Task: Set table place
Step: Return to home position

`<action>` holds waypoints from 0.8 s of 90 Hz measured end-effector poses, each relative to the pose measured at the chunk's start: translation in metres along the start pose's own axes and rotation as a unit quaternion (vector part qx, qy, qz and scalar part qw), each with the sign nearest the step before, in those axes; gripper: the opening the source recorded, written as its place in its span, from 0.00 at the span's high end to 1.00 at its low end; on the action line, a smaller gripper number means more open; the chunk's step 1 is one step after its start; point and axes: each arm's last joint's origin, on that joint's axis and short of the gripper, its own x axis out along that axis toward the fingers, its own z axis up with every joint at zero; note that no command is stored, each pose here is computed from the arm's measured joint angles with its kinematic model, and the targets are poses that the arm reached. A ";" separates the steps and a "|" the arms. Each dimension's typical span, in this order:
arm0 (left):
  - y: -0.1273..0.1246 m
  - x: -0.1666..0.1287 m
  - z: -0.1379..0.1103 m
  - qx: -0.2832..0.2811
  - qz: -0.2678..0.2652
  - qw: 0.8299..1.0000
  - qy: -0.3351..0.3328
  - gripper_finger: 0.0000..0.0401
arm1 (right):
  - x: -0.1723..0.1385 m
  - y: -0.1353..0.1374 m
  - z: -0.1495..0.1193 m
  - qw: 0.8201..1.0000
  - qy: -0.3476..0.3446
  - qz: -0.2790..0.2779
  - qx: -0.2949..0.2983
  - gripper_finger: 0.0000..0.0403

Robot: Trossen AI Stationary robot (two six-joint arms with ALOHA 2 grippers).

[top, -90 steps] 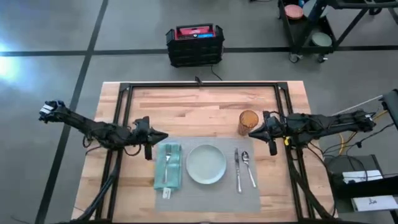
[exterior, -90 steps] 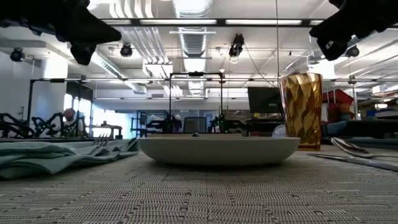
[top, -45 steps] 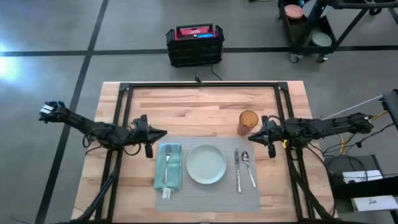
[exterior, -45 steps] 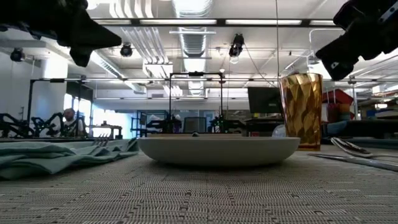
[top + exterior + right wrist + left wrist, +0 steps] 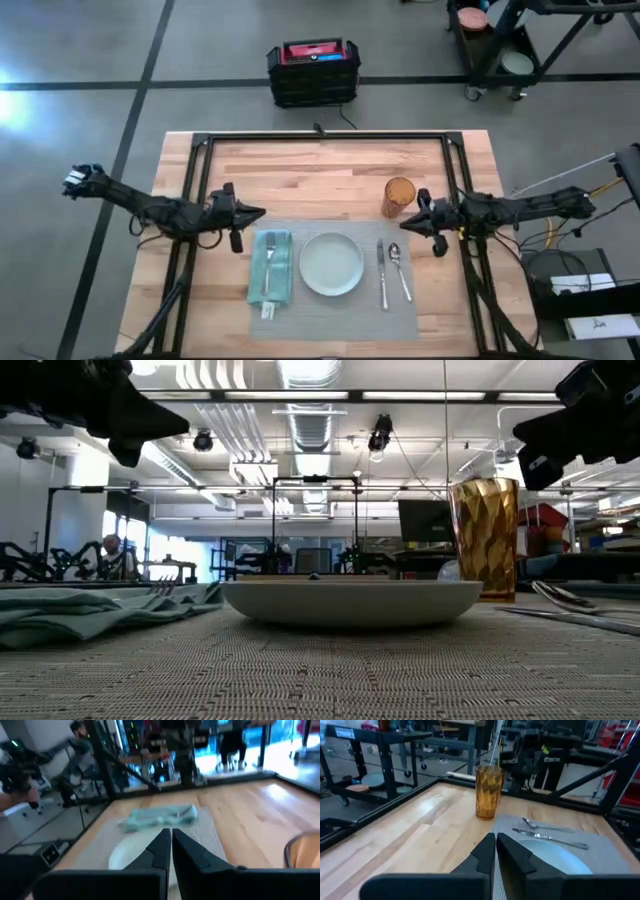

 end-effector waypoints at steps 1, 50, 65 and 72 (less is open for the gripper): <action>0.000 -0.001 0.000 -0.001 -0.002 1.000 -0.001 0.99 | 0.000 0.000 0.000 1.000 -0.002 -0.002 -0.001 0.99; 0.011 -0.020 -0.019 -0.014 -0.112 0.992 -0.049 0.99 | -0.012 -0.003 -0.005 0.999 -0.040 -0.026 -0.001 0.99; 0.015 -0.023 -0.033 -0.023 -0.147 0.984 -0.094 0.99 | -0.013 -0.002 -0.004 0.999 -0.046 -0.025 -0.002 0.99; 0.018 -0.025 -0.036 -0.020 -0.150 0.983 -0.106 0.99 | -0.013 -0.002 -0.004 0.999 -0.047 -0.025 -0.003 0.99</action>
